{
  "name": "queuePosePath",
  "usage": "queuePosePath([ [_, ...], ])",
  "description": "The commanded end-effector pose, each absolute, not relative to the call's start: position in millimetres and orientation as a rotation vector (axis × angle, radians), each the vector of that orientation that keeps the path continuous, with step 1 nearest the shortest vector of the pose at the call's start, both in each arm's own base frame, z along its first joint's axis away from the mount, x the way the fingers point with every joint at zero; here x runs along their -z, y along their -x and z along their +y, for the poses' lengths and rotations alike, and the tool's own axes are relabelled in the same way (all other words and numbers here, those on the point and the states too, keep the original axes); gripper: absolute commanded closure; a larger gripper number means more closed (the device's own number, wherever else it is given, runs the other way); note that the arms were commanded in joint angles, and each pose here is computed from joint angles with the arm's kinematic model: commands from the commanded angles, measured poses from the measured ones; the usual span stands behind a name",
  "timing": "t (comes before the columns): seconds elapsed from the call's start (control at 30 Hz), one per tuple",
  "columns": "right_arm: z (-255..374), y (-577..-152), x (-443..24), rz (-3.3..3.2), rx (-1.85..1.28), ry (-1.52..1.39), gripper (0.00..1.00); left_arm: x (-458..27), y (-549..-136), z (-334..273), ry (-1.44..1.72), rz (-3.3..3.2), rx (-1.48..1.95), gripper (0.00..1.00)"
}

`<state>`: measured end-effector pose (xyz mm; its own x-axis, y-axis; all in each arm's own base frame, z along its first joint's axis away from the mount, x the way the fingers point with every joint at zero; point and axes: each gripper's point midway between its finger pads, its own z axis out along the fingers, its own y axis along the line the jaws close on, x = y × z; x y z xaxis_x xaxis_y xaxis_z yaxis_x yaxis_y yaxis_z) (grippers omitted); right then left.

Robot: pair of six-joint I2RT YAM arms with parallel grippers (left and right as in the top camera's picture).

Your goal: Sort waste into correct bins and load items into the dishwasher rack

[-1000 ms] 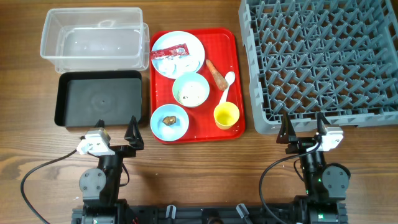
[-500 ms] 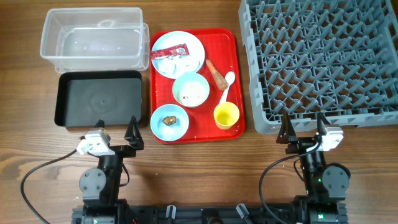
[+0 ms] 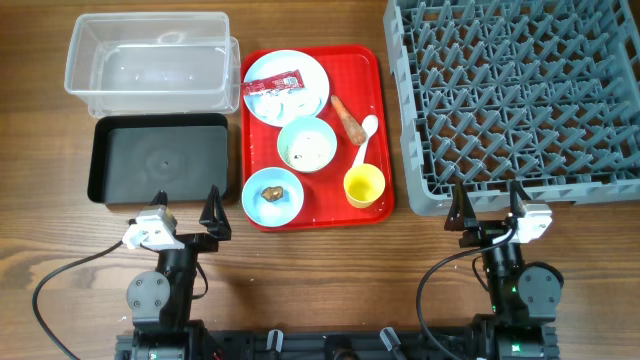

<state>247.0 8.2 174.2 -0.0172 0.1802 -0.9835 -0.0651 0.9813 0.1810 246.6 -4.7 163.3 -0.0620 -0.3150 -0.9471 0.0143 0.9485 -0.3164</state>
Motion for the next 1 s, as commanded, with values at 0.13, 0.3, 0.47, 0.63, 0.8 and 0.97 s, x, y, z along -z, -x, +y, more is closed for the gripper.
queuePosePath([
  [0.13,7,-248,-174,1.574,-0.201,-0.104,0.0,-172,-247,-4,0.227,1.574,0.263,0.0],
  [0.3,35,-243,-186,1.54,-0.36,0.003,0.0,-193,-245,-13,0.171,1.511,0.309,0.0],
  [0.47,43,-234,-234,1.435,-0.382,0.064,0.0,-247,-238,-15,0.152,1.48,0.317,0.0],
  [0.63,59,-247,-279,1.546,-0.414,0.173,0.0,-279,-279,-22,0.126,1.661,0.322,0.0],
  [0.8,71,-297,-303,1.81,-0.47,0.278,0.0,-307,-361,-31,-0.005,1.941,0.261,0.0],
  [0.97,76,-334,-292,2.089,-0.598,0.224,0.0,-289,-453,-94,-0.467,2.259,0.238,0.0],
])
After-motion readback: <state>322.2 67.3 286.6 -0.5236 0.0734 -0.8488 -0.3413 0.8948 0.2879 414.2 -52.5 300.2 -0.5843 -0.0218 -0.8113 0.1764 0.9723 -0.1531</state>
